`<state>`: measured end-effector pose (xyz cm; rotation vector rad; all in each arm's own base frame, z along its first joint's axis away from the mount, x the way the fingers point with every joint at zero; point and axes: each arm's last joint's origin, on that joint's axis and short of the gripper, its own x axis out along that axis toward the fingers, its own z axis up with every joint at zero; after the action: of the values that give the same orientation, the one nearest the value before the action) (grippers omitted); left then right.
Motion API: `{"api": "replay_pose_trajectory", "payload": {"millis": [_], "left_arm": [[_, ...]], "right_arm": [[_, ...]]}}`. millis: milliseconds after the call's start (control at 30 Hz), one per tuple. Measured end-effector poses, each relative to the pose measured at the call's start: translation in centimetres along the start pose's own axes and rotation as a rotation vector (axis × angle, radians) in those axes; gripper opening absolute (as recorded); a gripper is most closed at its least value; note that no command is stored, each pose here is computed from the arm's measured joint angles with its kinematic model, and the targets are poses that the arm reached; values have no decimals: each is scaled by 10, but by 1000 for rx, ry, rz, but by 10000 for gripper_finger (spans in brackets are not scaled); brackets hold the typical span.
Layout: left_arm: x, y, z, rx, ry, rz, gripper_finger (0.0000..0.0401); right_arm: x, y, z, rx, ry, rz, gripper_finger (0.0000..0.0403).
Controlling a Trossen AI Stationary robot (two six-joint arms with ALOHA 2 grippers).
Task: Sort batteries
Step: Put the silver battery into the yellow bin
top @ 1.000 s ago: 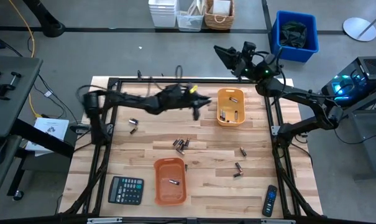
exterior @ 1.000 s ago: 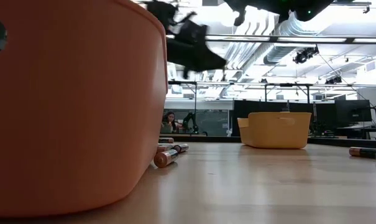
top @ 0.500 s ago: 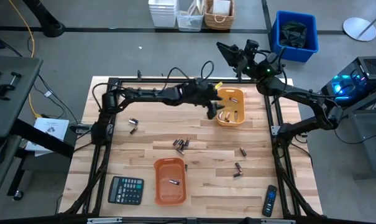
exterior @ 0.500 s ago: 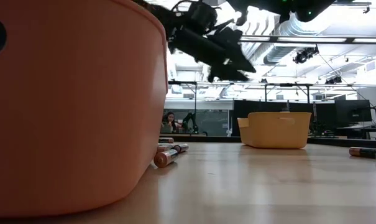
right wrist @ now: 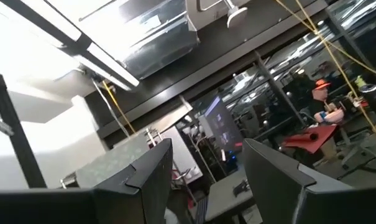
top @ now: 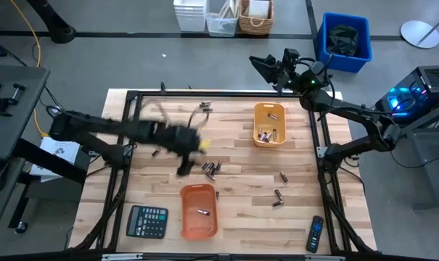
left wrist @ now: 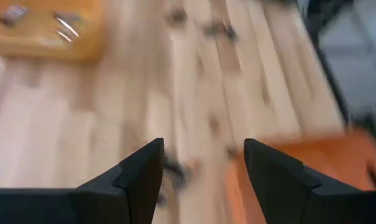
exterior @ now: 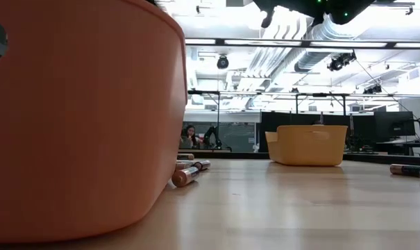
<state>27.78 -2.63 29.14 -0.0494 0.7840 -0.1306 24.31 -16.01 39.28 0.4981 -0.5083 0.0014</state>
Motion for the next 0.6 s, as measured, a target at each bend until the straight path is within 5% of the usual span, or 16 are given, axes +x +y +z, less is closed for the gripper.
{"api": "replay_pose_trajectory", "payload": {"millis": [133, 300, 600], "left_arm": [[10, -52, -25, 148, 41, -68, 212], [50, -81, -44, 225, 168, -96, 212], [103, -111, -48, 113, 98, -230, 212]], "right_arm": [[0, 1, -1, 2, 27, 24, 190], [3, 6, -6, 92, 48, 46, 190], [11, 20, -27, 126, 133, 68, 190]]}}
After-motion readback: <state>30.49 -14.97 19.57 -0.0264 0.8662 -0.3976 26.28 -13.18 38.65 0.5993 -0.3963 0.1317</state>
